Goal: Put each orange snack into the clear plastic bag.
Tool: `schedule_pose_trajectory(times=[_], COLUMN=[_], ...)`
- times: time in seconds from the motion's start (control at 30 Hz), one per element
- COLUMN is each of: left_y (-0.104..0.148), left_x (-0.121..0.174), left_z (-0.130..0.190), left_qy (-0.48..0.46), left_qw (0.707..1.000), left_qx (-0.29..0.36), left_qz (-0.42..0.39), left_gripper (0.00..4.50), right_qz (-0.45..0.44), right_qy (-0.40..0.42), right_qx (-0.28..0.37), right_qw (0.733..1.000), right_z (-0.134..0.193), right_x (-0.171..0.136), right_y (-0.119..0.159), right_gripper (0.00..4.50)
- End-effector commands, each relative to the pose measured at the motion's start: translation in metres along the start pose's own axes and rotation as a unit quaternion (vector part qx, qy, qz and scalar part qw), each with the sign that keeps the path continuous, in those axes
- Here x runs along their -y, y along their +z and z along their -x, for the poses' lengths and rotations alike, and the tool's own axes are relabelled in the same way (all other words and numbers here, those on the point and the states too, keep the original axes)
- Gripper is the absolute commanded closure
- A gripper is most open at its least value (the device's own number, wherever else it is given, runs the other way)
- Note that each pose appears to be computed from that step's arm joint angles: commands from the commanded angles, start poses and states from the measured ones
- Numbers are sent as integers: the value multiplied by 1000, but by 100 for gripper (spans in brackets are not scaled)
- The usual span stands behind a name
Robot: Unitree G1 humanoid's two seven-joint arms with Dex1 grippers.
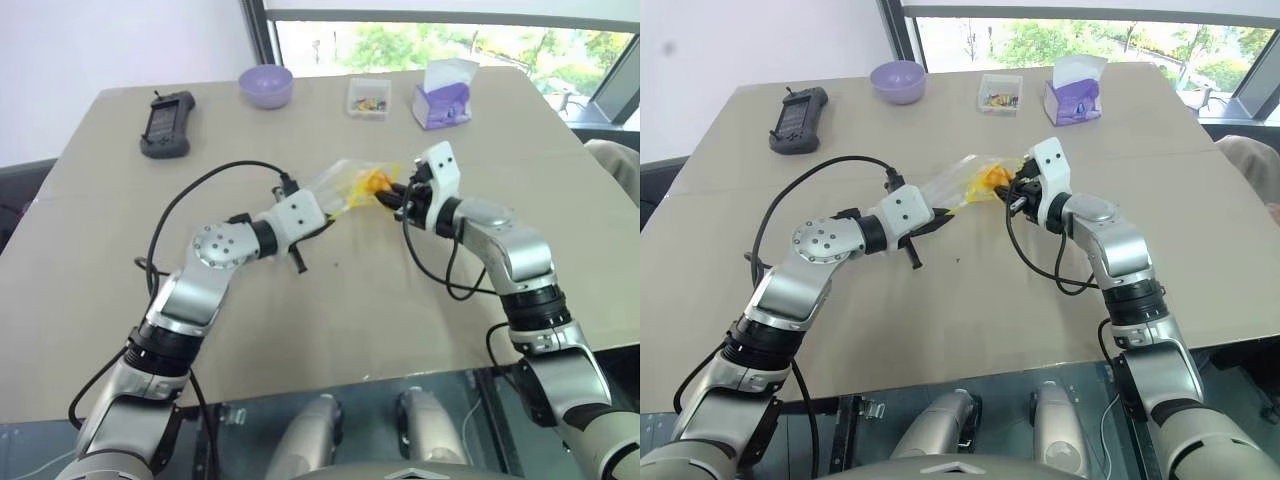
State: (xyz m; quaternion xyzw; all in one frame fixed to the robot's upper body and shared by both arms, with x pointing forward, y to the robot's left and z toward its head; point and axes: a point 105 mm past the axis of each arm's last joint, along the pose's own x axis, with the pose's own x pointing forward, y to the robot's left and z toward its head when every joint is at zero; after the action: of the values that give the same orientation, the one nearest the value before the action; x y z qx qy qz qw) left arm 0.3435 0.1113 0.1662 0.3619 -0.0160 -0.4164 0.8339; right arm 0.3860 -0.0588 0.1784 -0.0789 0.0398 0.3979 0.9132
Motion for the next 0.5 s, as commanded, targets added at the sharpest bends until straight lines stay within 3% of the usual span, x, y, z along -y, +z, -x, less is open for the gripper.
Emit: schedule_pose_trajectory(times=[0.03, 0.33, 0.5], left_y=[28, 20, 12], left_x=[-4, 18, 19], left_z=[4, 6, 10], left_qy=[-2, -66, -69], left_qw=[998, 994, 994], left_qx=[52, 51, 44], left_qz=[-44, -69, -74], left_gripper=[450, 450, 450], right_qz=[65, 122, -18], right_qy=[10, 16, 10], right_qx=[16, 1, 49], right_qw=[998, 992, 999], right_z=[-4, -11, -19], right_x=[-7, -8, -7], right_y=[8, -3, 8], right_gripper=[394, 394, 394])
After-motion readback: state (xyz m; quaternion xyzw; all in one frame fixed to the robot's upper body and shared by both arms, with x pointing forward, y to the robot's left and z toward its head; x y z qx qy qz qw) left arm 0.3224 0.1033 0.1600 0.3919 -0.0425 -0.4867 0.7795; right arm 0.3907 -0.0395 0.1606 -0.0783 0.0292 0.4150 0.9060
